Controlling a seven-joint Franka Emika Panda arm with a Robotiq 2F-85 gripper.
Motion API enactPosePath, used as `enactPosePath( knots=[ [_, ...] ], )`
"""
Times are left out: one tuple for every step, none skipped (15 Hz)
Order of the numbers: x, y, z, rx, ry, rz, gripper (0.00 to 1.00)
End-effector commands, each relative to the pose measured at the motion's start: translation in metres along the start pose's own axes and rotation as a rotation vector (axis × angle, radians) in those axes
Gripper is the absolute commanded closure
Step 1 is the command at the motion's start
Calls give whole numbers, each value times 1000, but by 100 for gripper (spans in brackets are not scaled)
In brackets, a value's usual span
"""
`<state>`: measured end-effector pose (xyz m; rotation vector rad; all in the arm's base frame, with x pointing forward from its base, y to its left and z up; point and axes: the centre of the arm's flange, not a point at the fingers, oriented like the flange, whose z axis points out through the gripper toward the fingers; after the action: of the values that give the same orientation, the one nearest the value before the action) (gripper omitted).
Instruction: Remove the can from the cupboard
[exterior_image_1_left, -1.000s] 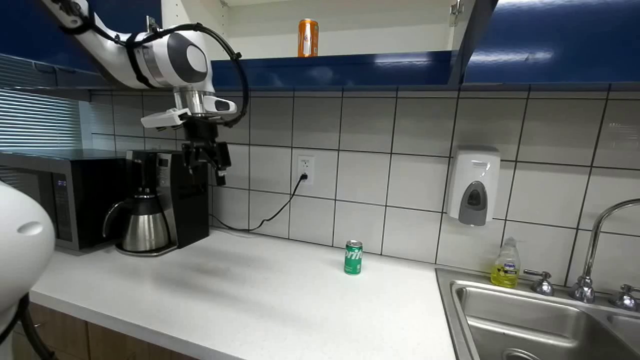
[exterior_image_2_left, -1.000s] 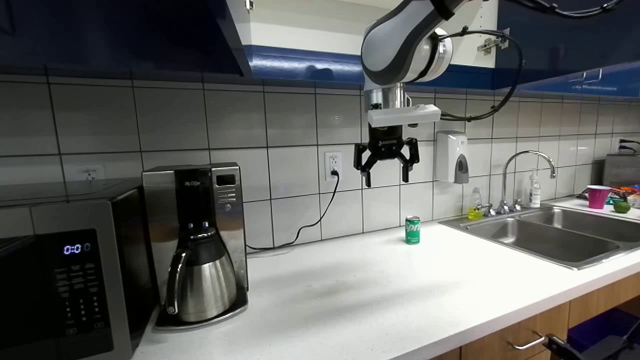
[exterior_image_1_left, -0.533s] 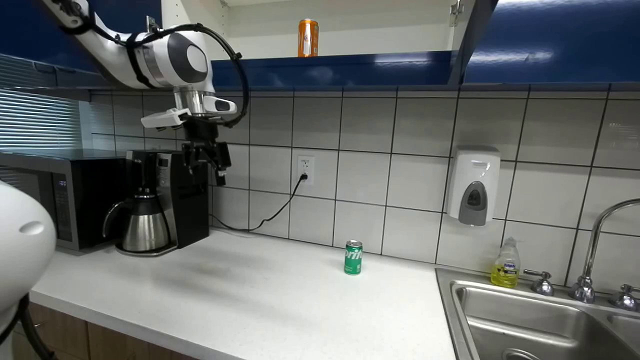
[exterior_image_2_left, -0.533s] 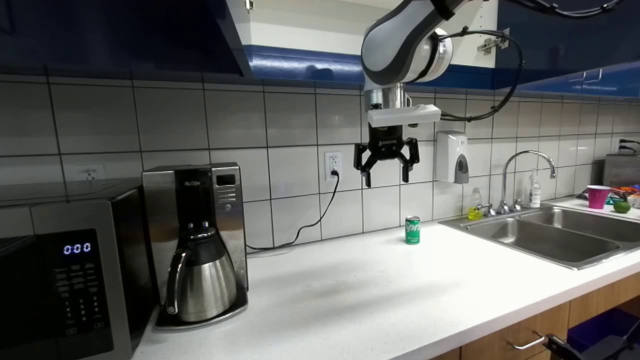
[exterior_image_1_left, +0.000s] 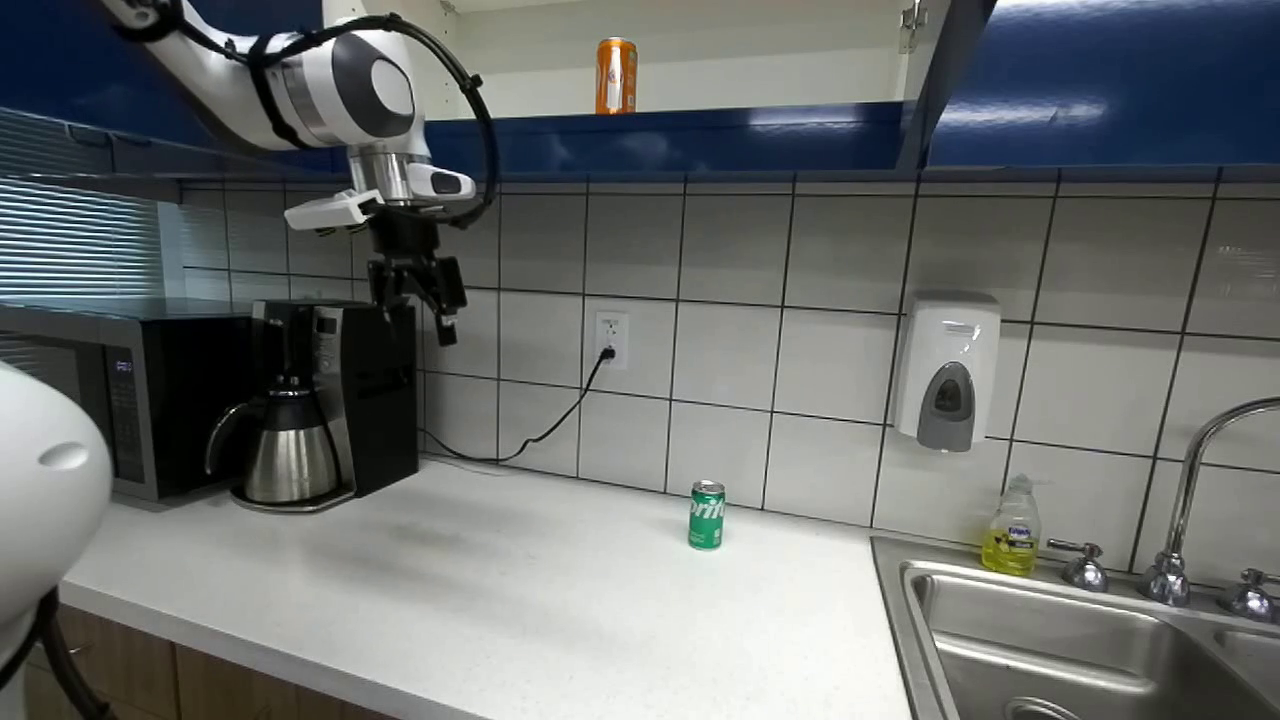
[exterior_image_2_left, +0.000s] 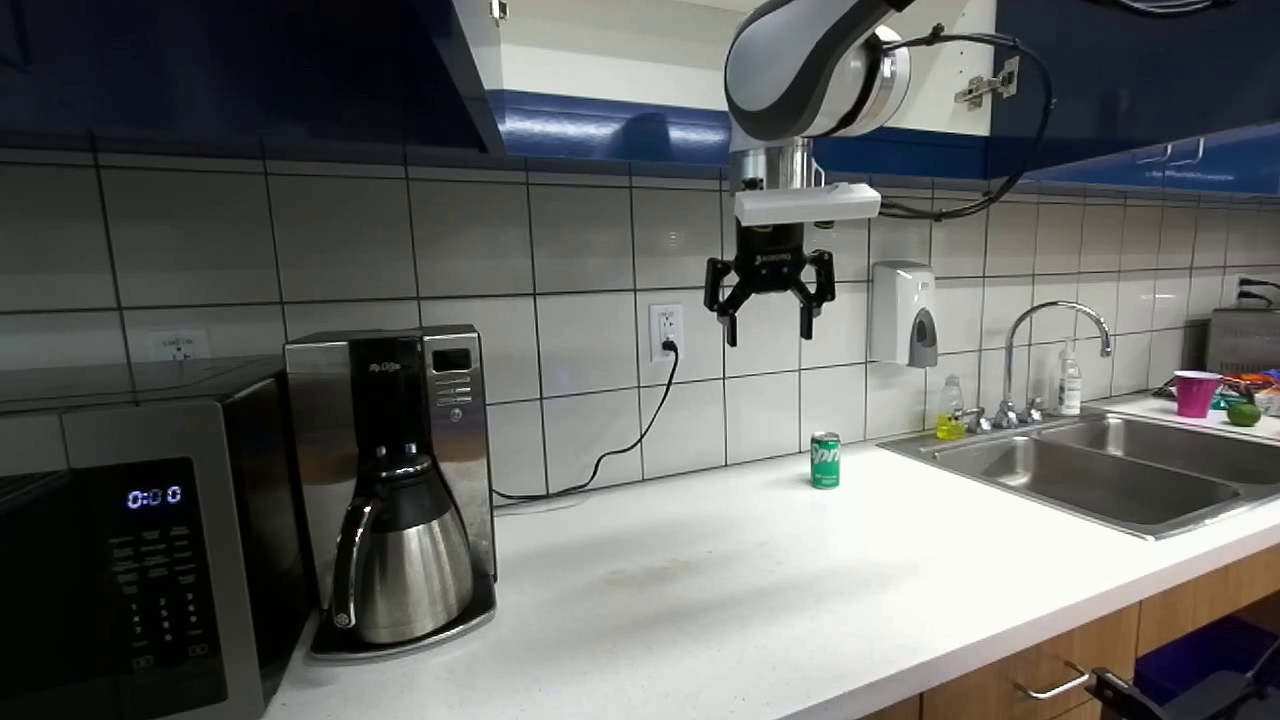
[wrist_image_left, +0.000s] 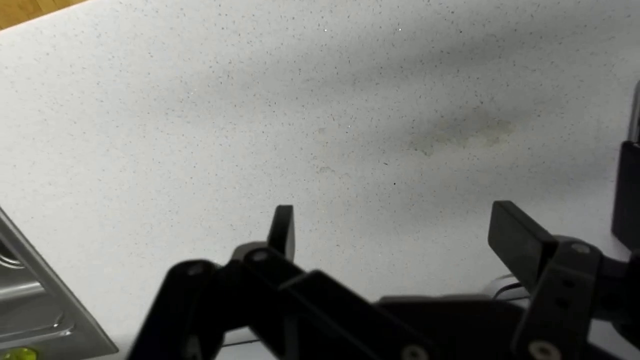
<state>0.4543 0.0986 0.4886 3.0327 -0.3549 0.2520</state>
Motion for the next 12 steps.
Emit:
enactPosePath(
  knots=[
    [1,2,-27,-26,15,27,0],
    [1,2,-33,-28,23,31,0],
    [3,3,-41,-33,38,35,0],
    [3,4,-50,-35,53,38,0],
    [4,5,-58,-36,68,46,0],
    [5,6,-67,-35,83,54,0],
    [5,7,-76,-38,95,64,0],
    [5,8,-83,-39,106,70,0],
    [6,9,-91,-44,113,79,0],
    [6,10,-101,-45,128,85,0],
    [7,11,-109,-41,141,94,0],
    [9,12,-118,-37,159,106,0]
  ],
)
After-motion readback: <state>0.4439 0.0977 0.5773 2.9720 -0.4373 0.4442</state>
